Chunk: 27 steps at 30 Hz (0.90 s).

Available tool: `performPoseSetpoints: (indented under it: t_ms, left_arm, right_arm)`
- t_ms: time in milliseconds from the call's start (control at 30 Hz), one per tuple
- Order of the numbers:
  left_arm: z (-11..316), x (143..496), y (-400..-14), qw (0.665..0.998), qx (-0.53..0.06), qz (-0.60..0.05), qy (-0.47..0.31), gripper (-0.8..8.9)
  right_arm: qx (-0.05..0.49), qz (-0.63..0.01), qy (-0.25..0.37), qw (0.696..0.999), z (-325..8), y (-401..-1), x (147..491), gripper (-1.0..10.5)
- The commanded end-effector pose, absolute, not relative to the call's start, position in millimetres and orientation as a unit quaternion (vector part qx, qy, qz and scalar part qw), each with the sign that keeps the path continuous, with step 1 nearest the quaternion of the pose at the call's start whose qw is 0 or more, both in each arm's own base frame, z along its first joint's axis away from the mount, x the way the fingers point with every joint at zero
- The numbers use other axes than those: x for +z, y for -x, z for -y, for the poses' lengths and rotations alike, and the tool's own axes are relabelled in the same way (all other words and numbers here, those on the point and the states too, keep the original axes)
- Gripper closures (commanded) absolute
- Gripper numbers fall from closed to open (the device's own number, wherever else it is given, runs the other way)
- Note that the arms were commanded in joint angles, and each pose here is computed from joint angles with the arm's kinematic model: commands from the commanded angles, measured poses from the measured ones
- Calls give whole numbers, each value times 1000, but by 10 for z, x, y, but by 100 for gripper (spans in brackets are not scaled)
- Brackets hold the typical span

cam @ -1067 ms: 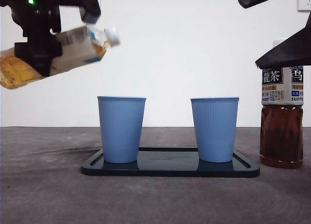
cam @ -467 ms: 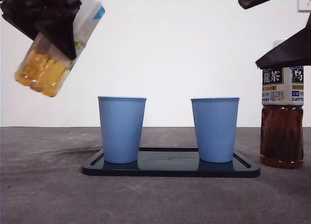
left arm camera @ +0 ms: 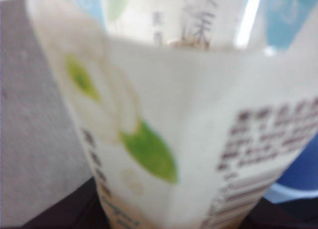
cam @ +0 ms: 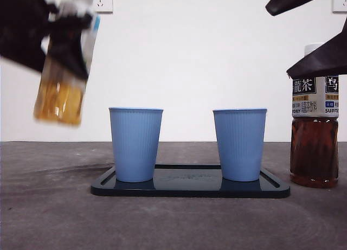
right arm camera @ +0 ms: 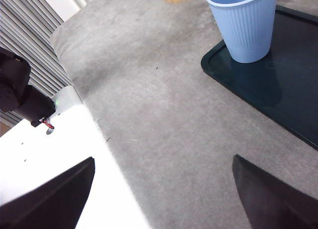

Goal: Pour the drink into the cup

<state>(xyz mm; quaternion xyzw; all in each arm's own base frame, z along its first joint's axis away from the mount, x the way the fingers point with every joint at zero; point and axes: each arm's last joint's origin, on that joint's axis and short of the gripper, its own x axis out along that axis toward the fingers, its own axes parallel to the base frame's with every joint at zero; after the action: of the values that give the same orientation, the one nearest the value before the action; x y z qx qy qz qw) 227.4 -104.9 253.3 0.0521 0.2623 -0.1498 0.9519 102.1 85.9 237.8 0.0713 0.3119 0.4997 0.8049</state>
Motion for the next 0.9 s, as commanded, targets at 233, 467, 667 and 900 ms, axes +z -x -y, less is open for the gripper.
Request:
performPoseSetpoints:
  t_ms: [233,467,667,900]
  left_arm:
    - [897,2210,-2330,976,-116,-181,22,663]
    - [856,2051,-2426,976,-103,-192,31,663]
    - [888,1944,-2466,970,-115,-212,22,662]
    - [893,1861,-2493,967,-115,-229,10,656]
  right_arm:
    - [500,-310,-82,805,-873,-1027,2432,518]
    - [497,-311,-83,806,-873,-1028,2431,518]
    - [489,-312,-85,810,-871,-1033,2430,518]
    - [489,-312,-85,810,-870,-1032,2430,518]
